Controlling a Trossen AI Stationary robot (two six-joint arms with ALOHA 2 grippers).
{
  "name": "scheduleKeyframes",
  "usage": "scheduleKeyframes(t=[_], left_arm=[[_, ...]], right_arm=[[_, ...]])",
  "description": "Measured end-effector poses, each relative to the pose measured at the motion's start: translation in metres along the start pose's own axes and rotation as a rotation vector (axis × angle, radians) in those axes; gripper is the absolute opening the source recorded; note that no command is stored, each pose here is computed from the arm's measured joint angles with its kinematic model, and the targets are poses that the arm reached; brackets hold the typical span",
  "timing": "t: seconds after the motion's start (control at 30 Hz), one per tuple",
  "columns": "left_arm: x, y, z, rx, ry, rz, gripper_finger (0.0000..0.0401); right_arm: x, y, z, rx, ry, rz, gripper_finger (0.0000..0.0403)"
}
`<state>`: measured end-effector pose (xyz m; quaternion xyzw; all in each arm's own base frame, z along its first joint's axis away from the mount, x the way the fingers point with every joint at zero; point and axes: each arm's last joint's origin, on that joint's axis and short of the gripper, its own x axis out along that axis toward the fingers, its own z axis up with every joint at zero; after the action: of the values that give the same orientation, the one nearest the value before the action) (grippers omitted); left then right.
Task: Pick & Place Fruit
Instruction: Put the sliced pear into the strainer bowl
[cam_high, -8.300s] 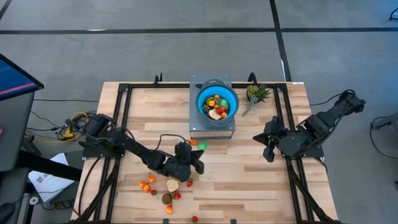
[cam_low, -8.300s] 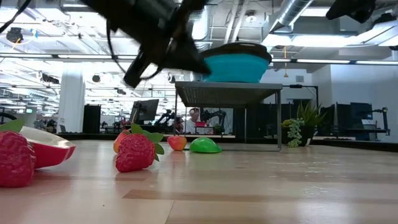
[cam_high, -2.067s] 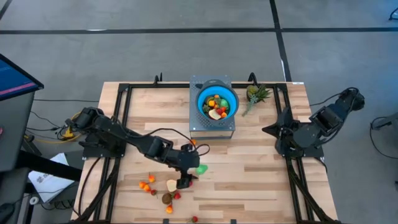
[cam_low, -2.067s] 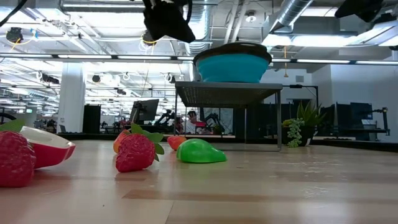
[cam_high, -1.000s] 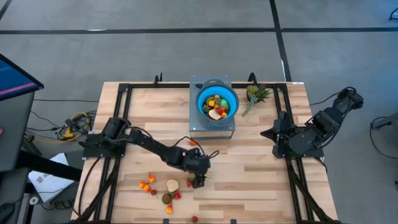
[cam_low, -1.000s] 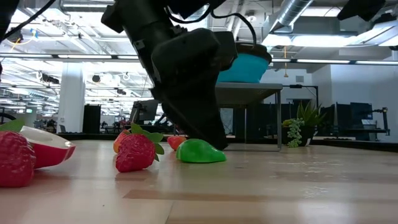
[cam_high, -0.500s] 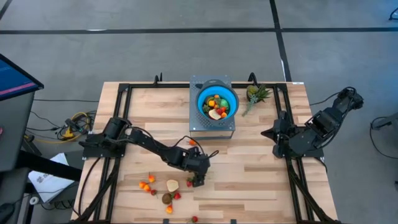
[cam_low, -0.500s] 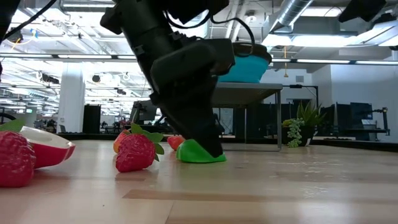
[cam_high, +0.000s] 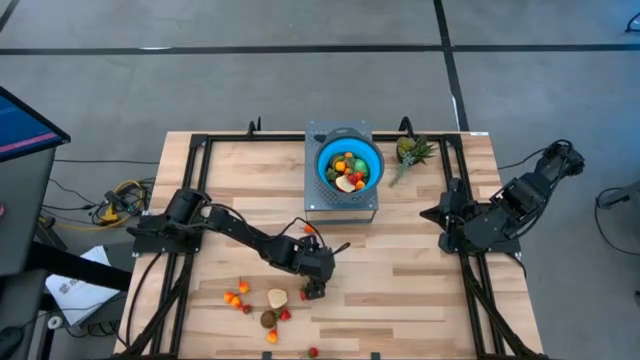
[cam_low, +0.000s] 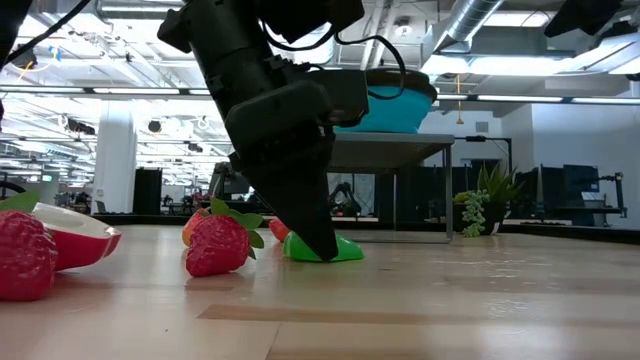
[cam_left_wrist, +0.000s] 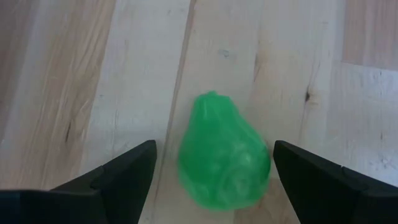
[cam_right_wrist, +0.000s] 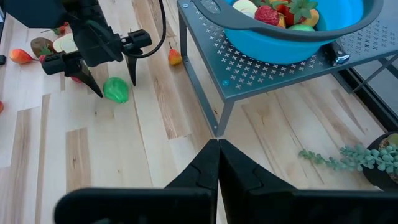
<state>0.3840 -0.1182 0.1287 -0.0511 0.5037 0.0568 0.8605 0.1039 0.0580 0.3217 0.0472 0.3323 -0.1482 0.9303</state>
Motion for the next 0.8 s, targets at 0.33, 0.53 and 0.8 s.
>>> scheduleKeyframes(t=[0.33,0.53,0.8], left_arm=[[0.005,0.005,-0.013,-0.038,0.013,-0.005,0.0243],[0.009,0.006,-0.019,-0.107,0.009,-0.020,0.0212],[0.011,0.005,-0.017,-0.115,-0.023,-0.029,0.0226]], right_arm=[[0.000,0.000,0.000,0.000,0.000,0.000,0.0000],[0.000,0.000,0.000,0.008,0.000,0.000,0.0000],[0.000,0.000,0.000,0.002,0.000,0.000,0.0000]])
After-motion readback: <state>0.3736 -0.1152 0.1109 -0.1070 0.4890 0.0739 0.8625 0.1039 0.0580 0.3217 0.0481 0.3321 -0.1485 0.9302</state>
